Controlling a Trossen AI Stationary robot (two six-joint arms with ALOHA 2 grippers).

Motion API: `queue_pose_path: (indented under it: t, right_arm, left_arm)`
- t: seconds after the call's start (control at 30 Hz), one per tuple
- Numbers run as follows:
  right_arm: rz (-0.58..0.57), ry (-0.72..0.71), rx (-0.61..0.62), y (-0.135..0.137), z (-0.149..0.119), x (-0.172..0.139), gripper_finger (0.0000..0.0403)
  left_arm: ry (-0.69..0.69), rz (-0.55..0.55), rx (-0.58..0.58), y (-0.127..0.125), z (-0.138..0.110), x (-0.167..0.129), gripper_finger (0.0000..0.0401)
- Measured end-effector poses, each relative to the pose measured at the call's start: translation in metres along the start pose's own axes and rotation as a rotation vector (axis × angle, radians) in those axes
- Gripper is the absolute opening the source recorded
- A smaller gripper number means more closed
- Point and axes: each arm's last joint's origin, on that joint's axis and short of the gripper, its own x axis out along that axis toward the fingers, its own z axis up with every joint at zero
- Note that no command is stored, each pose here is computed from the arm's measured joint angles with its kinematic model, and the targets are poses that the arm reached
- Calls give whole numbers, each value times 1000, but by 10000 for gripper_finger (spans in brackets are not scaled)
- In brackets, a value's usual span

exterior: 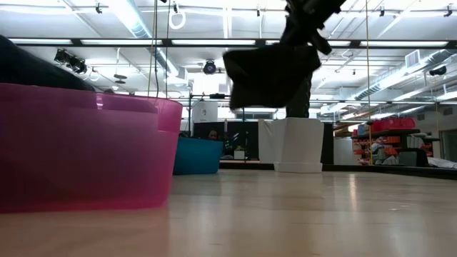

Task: Pick & Place hat
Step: Put the black cap into the blue bin

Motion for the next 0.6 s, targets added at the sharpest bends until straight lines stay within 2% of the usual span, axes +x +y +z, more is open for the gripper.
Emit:
queue_pose_path:
  t: [0.13, 0.43, 0.53, 0.6]
  right_arm:
    - [52, -149, 50, 4, 13, -13, 0]
    - [186, -352, 62, 15, 32, -23, 0]
    - [220, -368, 85, 17, 34, -25, 0]
    - [241, -384, 107, 17, 37, -25, 0]
  left_arm:
    - [55, -56, -126, -3, -1, 0, 336]
    - [139, -241, -267, -15, 3, -2, 336]
    - [100, -316, -241, -21, 8, -5, 336]
    - [44, -372, -144, -29, 11, -6, 336]
